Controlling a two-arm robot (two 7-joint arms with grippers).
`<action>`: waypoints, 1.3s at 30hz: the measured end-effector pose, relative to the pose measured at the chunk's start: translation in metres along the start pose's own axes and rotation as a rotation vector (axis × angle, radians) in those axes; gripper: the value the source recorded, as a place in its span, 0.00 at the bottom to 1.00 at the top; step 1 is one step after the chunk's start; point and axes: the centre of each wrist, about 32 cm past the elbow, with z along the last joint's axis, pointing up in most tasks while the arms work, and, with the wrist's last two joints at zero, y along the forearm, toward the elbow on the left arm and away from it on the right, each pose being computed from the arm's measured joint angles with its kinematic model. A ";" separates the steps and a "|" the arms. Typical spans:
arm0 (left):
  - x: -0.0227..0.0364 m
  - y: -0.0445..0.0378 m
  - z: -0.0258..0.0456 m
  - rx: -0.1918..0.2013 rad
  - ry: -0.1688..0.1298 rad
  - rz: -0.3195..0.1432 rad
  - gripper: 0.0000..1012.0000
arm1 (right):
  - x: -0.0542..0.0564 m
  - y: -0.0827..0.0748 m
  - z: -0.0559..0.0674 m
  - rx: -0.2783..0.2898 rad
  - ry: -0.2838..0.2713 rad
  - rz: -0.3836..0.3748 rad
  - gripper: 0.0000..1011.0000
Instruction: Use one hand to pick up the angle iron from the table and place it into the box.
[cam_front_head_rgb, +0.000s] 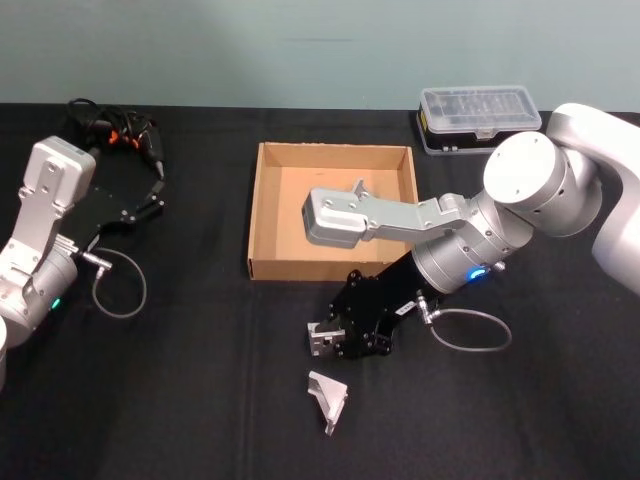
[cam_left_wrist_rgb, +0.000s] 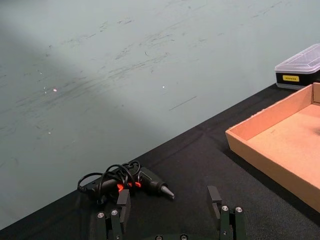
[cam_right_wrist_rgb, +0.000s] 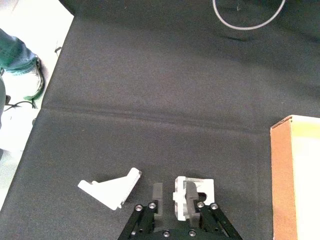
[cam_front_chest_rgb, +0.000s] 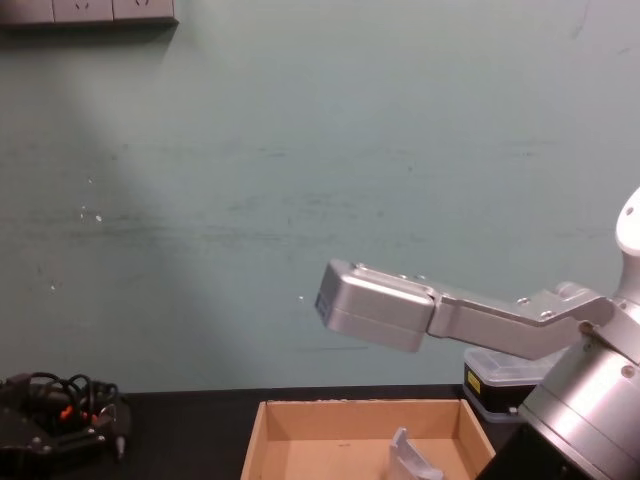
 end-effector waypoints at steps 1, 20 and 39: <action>0.0000 0.0000 0.0000 0.000 0.000 0.000 0.99 | 0.000 0.000 0.000 0.000 0.000 0.001 0.30; 0.0000 0.0000 0.0000 0.000 0.000 0.000 0.99 | -0.002 -0.016 0.005 0.054 0.013 -0.026 0.06; 0.0000 0.0000 0.0000 0.000 0.000 0.000 0.99 | 0.003 -0.075 -0.005 0.318 0.176 -0.422 0.06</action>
